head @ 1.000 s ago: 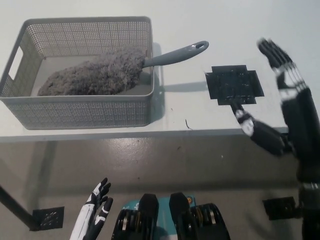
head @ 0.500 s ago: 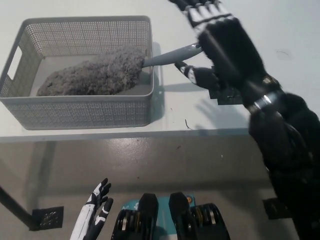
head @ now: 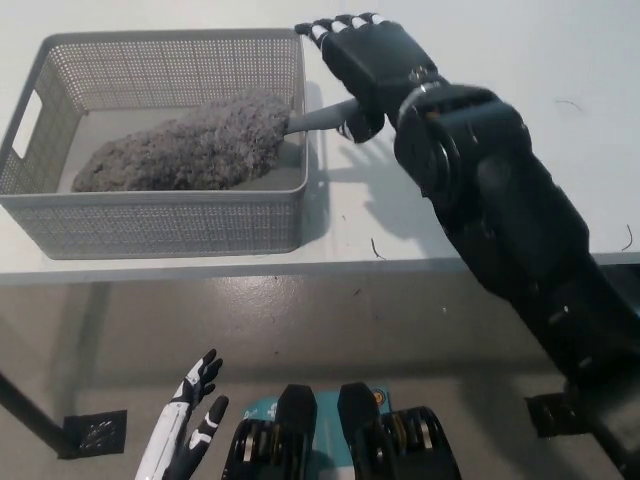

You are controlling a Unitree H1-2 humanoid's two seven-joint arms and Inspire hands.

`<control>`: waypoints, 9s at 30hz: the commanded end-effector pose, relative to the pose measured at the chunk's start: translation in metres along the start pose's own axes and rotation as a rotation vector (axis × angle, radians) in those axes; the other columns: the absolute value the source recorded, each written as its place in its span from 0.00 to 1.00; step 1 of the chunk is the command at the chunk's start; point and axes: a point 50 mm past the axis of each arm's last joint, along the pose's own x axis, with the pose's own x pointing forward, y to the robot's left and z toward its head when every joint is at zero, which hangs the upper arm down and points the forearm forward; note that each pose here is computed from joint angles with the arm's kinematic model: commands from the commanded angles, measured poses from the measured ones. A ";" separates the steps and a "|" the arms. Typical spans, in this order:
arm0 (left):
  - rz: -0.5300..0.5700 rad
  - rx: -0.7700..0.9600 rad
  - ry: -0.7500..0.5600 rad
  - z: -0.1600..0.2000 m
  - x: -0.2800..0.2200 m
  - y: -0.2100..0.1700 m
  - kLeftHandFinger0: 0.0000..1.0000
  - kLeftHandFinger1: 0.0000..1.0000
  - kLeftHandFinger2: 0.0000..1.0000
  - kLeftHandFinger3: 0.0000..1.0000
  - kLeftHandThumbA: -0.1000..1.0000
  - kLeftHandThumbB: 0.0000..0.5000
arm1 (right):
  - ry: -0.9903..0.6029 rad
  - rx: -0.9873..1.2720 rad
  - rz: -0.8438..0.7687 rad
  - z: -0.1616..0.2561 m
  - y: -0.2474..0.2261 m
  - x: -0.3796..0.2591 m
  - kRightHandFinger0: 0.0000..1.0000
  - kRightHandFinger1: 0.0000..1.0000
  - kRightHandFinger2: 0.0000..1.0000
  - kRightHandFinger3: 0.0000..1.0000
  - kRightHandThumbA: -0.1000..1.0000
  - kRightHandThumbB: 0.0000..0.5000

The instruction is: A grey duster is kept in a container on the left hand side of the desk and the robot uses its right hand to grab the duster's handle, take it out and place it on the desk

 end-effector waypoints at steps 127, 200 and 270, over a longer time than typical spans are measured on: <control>-0.125 0.042 -0.047 0.002 -0.013 -0.030 1.00 1.00 1.00 1.00 0.92 0.12 | -0.073 1.557 -0.998 -0.021 -0.053 0.018 0.00 0.00 0.39 0.49 0.03 0.14; 0.028 0.064 -0.052 0.003 -0.020 0.009 1.00 1.00 1.00 1.00 0.93 0.14 | 0.118 -0.189 -0.209 -0.301 0.159 -0.065 0.00 0.15 0.38 0.39 0.00 0.50; -0.060 0.011 -0.057 0.002 -0.004 -0.006 1.00 1.00 1.00 1.00 0.89 0.23 | -0.033 1.310 -0.673 -0.052 0.315 -0.282 1.00 1.00 1.00 1.00 1.00 0.49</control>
